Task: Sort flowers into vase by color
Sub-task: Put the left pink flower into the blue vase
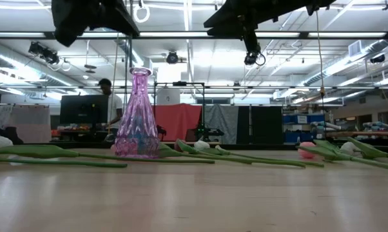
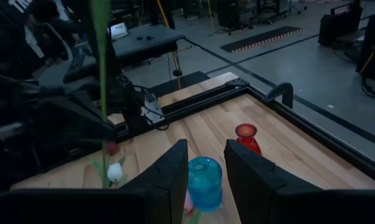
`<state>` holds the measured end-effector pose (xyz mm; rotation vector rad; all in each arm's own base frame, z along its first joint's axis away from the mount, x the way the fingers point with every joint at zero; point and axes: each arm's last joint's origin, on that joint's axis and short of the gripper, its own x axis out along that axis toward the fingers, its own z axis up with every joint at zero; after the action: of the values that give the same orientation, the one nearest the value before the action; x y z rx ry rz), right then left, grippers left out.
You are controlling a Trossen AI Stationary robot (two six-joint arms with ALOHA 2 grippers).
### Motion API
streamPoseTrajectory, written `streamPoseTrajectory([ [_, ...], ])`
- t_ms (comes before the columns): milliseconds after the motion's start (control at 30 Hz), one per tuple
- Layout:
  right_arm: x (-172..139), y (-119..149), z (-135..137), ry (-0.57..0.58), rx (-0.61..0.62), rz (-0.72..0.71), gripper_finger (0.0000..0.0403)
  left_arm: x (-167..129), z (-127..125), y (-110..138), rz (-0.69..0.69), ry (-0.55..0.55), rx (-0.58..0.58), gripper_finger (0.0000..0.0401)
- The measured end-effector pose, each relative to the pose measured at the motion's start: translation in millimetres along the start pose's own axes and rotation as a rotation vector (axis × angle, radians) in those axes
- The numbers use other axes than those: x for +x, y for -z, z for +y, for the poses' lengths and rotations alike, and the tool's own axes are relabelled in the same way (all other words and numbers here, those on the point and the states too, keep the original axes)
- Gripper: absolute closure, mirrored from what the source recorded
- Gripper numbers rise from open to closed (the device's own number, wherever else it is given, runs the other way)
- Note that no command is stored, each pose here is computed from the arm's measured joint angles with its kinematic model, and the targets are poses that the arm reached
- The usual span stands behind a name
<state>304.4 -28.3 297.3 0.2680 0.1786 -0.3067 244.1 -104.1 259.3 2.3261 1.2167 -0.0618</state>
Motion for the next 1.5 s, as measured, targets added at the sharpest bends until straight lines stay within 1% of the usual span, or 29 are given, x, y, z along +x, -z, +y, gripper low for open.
streamPoseTrajectory([
  [100,0,0,0,0.001,0.000,-0.001,0.0284,4,1,1,0.011,0.006,-0.023,0.0390],
  [233,0,-1,-2,0.005,0.001,-0.003,0.0284,5,6,2,0.015,-0.012,-0.084,0.0390],
  [333,1,-1,-3,0.008,0.001,-0.003,0.0284,6,7,3,0.016,-0.012,-0.100,0.0390],
  [567,0,-2,-1,-0.039,0.004,-0.005,0.0284,19,3,7,0.030,0.038,-0.095,0.0390],
  [667,0,-2,-1,-0.041,-0.001,-0.004,0.0284,24,1,9,0.023,0.053,-0.063,0.0390],
  [867,1,-2,-2,-0.038,-0.012,-0.005,0.0284,20,3,7,-0.011,0.035,0.004,0.0390],
  [1000,1,-3,-4,-0.032,-0.011,-0.006,0.0284,18,3,5,-0.030,0.023,0.009,0.0390],
  [1133,1,-3,-6,-0.025,-0.009,-0.009,0.0284,18,8,7,0.000,0.004,-0.065,0.0390],
  [1400,1,-3,-7,-0.023,-0.008,-0.009,0.0284,13,11,6,-0.014,-0.023,-0.083,0.0389],
  [1500,1,-4,-7,-0.023,-0.008,-0.009,0.0284,18,8,14,0.003,0.000,-0.119,0.0389],
])
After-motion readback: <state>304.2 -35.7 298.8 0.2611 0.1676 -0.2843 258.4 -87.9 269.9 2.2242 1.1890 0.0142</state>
